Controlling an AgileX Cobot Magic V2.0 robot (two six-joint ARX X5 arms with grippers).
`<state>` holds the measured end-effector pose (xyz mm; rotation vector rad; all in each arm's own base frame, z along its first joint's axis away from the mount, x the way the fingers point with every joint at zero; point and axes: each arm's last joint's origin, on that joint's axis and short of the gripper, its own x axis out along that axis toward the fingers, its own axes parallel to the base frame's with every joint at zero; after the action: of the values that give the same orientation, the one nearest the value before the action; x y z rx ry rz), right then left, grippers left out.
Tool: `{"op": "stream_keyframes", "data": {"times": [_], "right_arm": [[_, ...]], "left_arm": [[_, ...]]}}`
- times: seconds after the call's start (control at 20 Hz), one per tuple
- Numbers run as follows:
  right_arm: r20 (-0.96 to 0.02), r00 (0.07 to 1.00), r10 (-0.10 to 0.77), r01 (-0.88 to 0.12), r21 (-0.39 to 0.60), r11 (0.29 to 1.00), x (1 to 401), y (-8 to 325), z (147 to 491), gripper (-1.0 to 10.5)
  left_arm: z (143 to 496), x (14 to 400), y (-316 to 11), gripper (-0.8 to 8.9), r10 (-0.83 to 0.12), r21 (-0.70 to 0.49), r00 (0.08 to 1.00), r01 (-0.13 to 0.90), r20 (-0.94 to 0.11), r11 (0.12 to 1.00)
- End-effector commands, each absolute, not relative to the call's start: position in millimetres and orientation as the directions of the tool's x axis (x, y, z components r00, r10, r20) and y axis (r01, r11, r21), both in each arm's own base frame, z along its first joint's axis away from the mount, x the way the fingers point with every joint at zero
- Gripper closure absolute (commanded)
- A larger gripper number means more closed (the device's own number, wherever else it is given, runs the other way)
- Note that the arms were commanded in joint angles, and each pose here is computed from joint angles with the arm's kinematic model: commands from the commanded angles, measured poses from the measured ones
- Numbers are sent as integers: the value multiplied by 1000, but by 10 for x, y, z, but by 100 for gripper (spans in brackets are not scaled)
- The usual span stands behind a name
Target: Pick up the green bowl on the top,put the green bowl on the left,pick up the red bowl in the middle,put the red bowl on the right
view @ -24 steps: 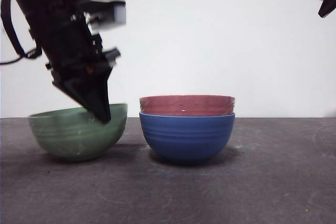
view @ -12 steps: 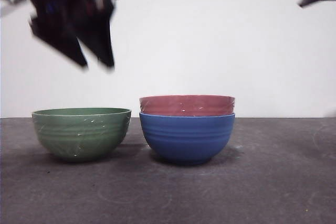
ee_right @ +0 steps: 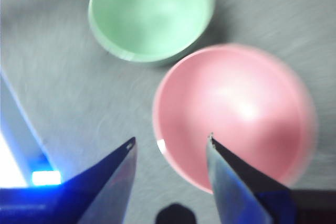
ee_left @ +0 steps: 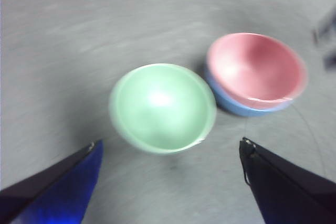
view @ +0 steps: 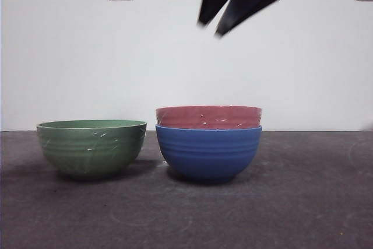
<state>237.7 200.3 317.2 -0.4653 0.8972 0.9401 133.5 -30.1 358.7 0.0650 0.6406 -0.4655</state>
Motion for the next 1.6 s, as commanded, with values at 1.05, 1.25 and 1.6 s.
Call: {"op": "stream_keyframes", "data": {"times": [1.05,1.25,1.6], "right_arm": [[-917,153,369,-889,35,457,2584,2368,2525,959],[-882,248,400,-883,-35,469,2513,2287,2786,959],[-794,560,238,-651,-244,719,2162,1821,3448,959]], "left_arm": [[3590,1257,-240,377,-379,-75,716,418,-586,905],[3591,1257,-240,377,-379,-75,716,418,-586,905],[3591,1257,-240,377,-379,-75,716,418,-585,905]]}}
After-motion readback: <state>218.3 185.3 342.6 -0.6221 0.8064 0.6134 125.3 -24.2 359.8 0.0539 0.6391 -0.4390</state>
